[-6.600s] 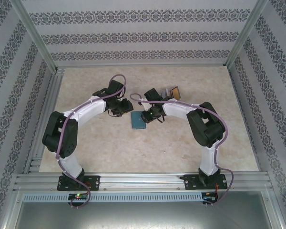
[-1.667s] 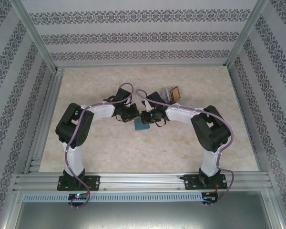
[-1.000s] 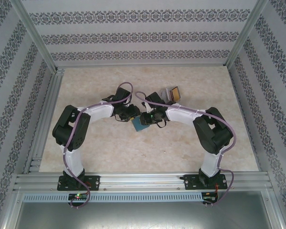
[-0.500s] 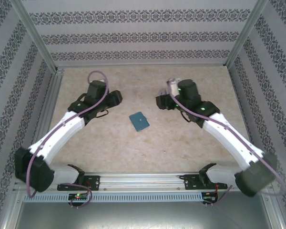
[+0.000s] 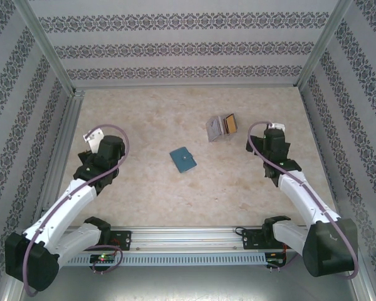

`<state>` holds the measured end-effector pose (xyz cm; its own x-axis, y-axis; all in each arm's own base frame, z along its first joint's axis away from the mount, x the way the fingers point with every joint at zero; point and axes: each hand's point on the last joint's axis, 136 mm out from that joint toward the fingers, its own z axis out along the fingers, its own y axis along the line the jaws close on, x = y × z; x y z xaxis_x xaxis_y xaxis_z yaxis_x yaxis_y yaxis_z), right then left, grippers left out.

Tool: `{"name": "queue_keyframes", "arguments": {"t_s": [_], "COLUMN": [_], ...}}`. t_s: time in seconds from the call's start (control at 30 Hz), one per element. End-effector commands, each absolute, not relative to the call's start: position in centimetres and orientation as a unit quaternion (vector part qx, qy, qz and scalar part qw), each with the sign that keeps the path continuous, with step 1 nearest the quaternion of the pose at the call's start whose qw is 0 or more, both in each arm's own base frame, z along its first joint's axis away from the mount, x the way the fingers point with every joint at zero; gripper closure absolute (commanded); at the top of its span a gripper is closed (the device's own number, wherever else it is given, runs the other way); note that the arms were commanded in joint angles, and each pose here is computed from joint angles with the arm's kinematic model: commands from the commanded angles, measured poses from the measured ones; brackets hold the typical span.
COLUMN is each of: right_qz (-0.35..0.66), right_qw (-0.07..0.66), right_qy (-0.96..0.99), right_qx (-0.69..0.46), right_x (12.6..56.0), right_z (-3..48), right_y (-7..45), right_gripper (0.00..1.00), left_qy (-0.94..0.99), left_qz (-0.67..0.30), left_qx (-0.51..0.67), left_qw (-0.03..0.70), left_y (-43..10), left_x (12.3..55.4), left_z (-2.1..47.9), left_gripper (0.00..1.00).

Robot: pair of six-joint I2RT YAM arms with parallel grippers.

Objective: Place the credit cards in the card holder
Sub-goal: Reset both arms

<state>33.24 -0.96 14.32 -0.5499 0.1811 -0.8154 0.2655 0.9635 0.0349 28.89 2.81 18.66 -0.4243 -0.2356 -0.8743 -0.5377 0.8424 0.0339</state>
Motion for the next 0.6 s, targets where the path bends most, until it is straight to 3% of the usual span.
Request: {"name": "queue_keyframes", "arguments": {"t_s": [0.0,0.27,0.57], "right_qz": [-0.092,-0.127,-0.098], "right_qw": [0.518,0.514,0.583], "right_qy": [0.835,0.833,0.8], "right_qx": [0.161,0.161,0.102], "right_x": [34.1,33.7,33.2], "right_z": [15.7,13.5,12.9], "right_y": [-3.4,-5.5,-4.2], "right_gripper": [0.02,0.02,0.02], "left_qy": [0.782,0.776,0.776], "left_qz": [0.207,0.196,0.158], "left_qx": [-0.255,-0.205,-0.182], "left_qw": [0.53,0.564,0.583], "left_y": [5.3,5.5,6.0], "left_x": [28.3,28.4,29.3], "left_z": [19.1,17.0,14.3], "left_gripper": [0.0,0.0,0.0]}}
